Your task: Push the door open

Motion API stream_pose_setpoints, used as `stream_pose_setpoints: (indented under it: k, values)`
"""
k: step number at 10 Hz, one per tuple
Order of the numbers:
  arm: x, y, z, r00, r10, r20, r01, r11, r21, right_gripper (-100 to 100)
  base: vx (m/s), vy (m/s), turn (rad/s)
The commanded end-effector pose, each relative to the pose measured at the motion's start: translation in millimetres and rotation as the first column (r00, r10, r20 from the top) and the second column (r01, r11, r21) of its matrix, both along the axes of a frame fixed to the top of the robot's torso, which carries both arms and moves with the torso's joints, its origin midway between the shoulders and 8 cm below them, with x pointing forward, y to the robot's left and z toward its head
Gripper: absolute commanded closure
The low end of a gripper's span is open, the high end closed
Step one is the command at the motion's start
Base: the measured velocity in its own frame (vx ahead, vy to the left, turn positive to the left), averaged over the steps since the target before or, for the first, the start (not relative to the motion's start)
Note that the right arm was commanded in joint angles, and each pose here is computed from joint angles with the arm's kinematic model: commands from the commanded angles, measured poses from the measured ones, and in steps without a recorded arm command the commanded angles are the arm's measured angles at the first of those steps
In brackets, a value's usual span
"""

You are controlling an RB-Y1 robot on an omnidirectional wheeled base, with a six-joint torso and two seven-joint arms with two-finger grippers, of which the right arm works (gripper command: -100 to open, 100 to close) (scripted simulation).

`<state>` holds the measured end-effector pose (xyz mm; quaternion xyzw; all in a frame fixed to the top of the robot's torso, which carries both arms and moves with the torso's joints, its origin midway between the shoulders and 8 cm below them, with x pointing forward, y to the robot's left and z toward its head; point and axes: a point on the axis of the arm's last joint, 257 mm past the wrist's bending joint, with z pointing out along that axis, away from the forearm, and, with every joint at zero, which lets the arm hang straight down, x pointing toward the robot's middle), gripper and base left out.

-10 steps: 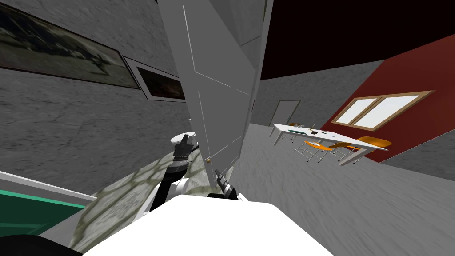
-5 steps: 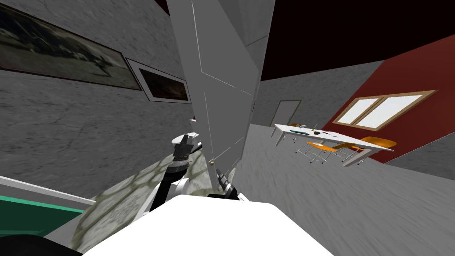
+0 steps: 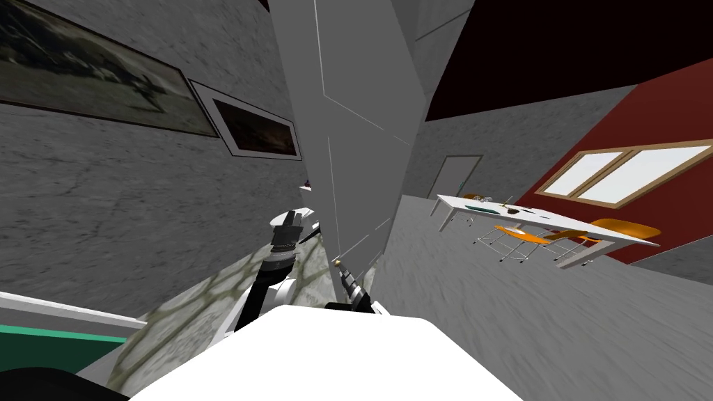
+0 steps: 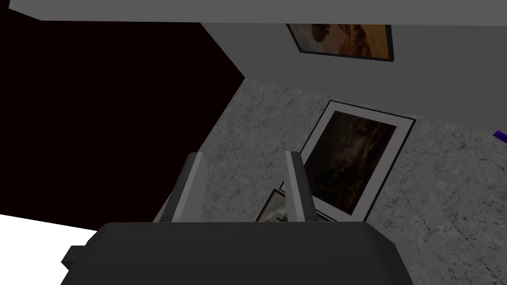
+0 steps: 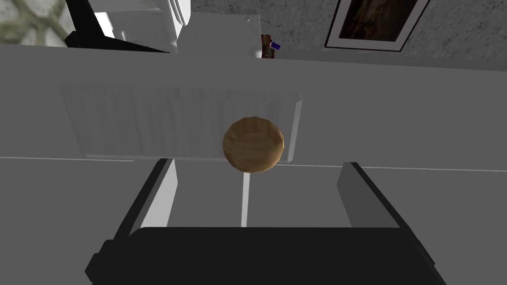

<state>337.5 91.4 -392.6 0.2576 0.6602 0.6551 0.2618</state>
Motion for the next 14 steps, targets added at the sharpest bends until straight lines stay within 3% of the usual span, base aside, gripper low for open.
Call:
stream_pose_setpoints:
  k: [1, 2, 7, 8, 10, 11, 14]
  values:
    - [0.0, 0.0, 0.0, 1.0000, 0.000, 0.000, 0.000, 1.000, 0.000, -100, 0.063, 0.076, -0.004]
    - [0.0, 0.0, 0.0, 1.0000, 0.000, 0.000, 0.000, 1.000, 0.000, 100, -0.008, -0.008, -0.002]
    - [0.0, 0.0, 0.0, 1.0000, 0.000, 0.000, 0.000, 1.000, 0.000, 100, -0.014, -0.017, 0.001]
    - [6.3, -14.4, -4.4, 0.9996, -0.028, 0.000, 0.028, 1.000, -0.013, -100, -0.117, -0.008, -0.134]
    - [12.0, -17.8, -2.0, 0.9985, -0.055, -0.002, 0.055, 0.999, -0.003, -100, -0.198, -0.045, -0.149]
    - [9.6, -16.4, -2.4, 0.9990, -0.045, -0.001, 0.045, 0.999, -0.006, -100, -0.088, -0.025, -0.016]
    - [16.0, -23.4, -5.7, 0.9984, -0.057, 0.001, 0.057, 0.998, -0.023, -100, 0.108, 0.131, 0.030]
